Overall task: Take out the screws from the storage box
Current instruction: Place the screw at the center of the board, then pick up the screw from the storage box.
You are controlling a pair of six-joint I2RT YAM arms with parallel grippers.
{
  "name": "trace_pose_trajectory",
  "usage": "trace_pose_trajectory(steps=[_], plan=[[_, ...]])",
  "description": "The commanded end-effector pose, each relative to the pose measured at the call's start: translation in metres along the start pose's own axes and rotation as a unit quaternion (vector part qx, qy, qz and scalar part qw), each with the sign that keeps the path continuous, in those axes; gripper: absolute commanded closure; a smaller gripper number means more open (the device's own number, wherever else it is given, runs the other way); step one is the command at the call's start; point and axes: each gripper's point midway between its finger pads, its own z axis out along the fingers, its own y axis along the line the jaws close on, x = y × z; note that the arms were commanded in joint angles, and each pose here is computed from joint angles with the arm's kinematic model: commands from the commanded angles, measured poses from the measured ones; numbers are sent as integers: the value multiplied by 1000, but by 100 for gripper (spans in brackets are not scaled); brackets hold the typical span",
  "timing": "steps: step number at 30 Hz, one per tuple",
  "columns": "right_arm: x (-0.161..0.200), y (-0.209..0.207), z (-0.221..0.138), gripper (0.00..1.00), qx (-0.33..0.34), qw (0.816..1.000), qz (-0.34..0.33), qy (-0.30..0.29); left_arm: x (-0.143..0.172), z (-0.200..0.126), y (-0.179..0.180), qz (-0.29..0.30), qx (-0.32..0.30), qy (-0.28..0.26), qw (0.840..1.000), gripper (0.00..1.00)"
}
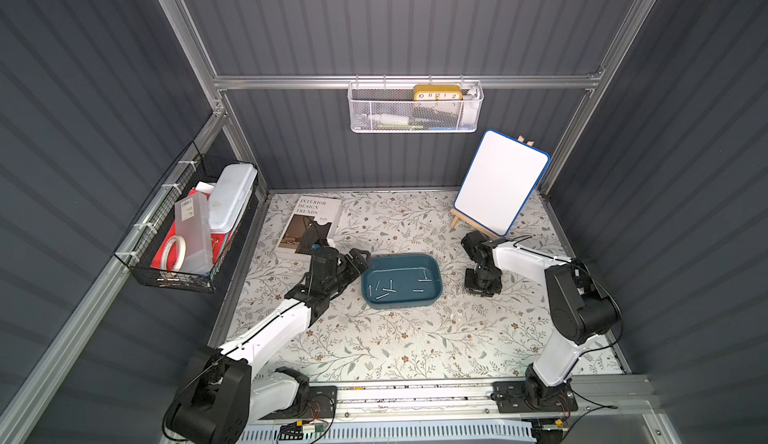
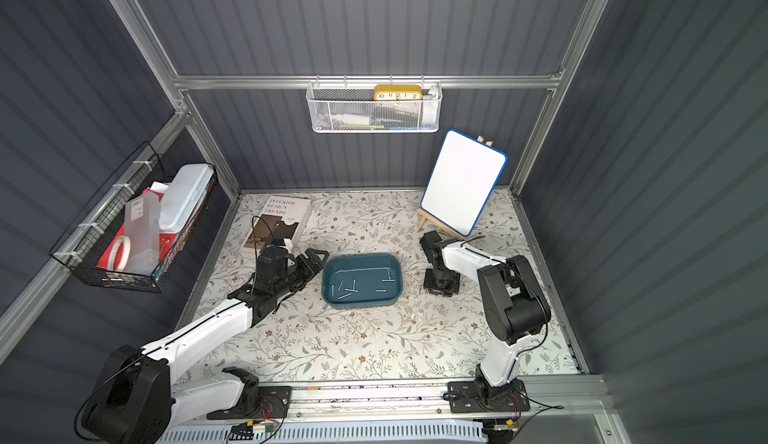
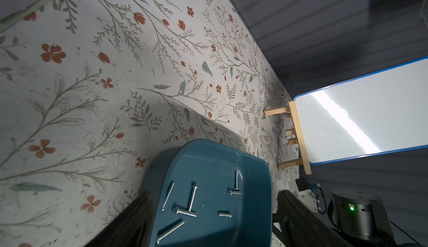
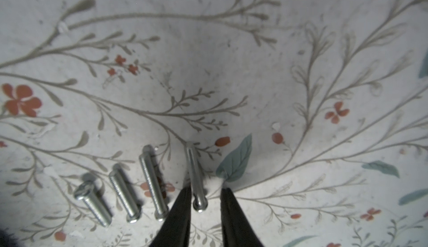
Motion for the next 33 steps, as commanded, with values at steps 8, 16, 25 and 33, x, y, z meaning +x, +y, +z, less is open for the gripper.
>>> trace_pose_trajectory(steps=[8,16,25,33], plan=[[-8,28,-76,67,-72,995,-39,-52,-7,-12,-11,26,28,-27,999,12],[-13,125,-141,65,-162,970,-105,-146,-5,-14,-17,35,48,-26,998,11],[-11,193,-109,67,-57,976,-179,-108,-11,-11,-23,39,48,-30,998,6],[-19,187,-88,69,-39,980,-163,-102,-8,-14,-20,30,48,-29,998,5]])
